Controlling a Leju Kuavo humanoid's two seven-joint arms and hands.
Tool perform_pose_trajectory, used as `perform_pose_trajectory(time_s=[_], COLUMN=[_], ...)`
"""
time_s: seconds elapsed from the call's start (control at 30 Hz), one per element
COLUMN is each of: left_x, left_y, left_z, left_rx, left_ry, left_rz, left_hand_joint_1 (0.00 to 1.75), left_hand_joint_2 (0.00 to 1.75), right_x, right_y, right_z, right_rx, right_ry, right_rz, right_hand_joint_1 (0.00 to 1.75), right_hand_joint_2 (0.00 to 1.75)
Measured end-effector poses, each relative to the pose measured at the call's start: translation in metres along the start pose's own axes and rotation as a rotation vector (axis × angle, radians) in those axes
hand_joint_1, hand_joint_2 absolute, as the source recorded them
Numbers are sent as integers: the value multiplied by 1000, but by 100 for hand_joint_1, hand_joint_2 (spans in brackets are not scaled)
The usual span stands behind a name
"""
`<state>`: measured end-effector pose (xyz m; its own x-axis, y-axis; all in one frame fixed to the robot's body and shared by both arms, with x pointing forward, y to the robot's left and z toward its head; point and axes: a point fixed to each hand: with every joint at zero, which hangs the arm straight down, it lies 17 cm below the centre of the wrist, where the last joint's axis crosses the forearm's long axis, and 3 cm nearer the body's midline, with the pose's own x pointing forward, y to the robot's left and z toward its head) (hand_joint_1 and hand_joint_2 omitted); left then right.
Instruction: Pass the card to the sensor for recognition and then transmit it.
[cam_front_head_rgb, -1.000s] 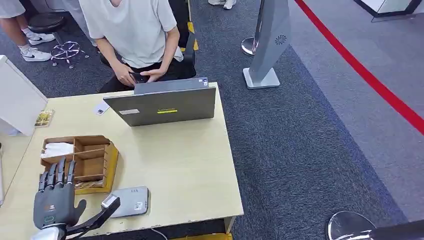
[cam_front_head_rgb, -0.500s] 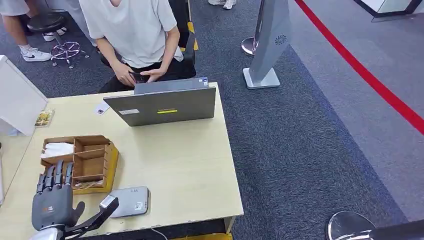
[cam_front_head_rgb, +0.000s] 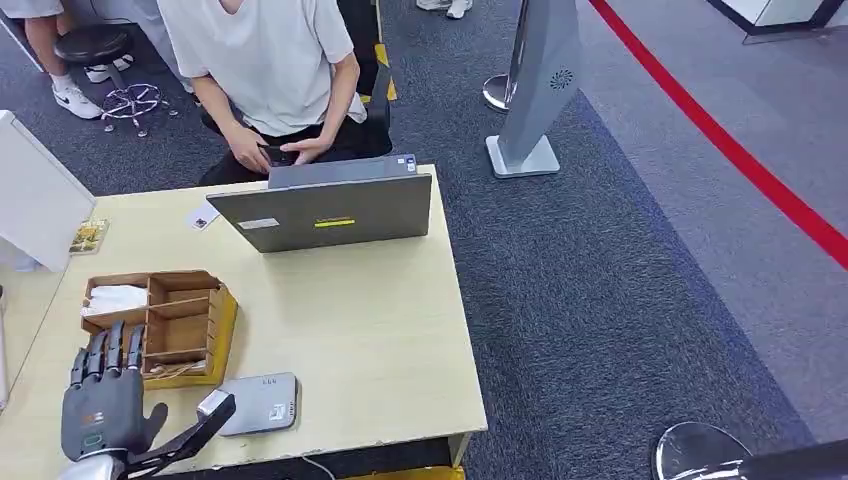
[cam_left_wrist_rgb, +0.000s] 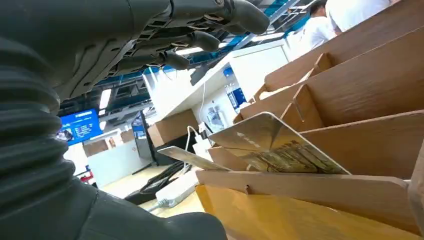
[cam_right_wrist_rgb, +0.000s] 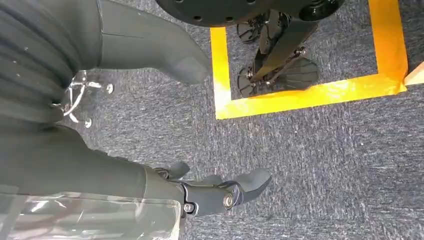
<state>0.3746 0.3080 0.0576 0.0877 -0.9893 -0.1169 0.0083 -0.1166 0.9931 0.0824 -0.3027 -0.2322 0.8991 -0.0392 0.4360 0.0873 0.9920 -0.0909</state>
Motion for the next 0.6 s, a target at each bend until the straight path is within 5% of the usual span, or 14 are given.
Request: perform_pose_trajectory(time_s=[0.6], left_x=[0], left_y=[-9], left_z=[0], left_rx=[-49], left_ry=[-18], left_rz=[10], left_hand_joint_1=[175], left_hand_joint_2=[175], right_x=[4], right_y=[-2], right_z=[1], right_rx=[5], right_ry=[-11], right_rz=[-14], right_hand_joint_1=[0], right_hand_joint_2=[175])
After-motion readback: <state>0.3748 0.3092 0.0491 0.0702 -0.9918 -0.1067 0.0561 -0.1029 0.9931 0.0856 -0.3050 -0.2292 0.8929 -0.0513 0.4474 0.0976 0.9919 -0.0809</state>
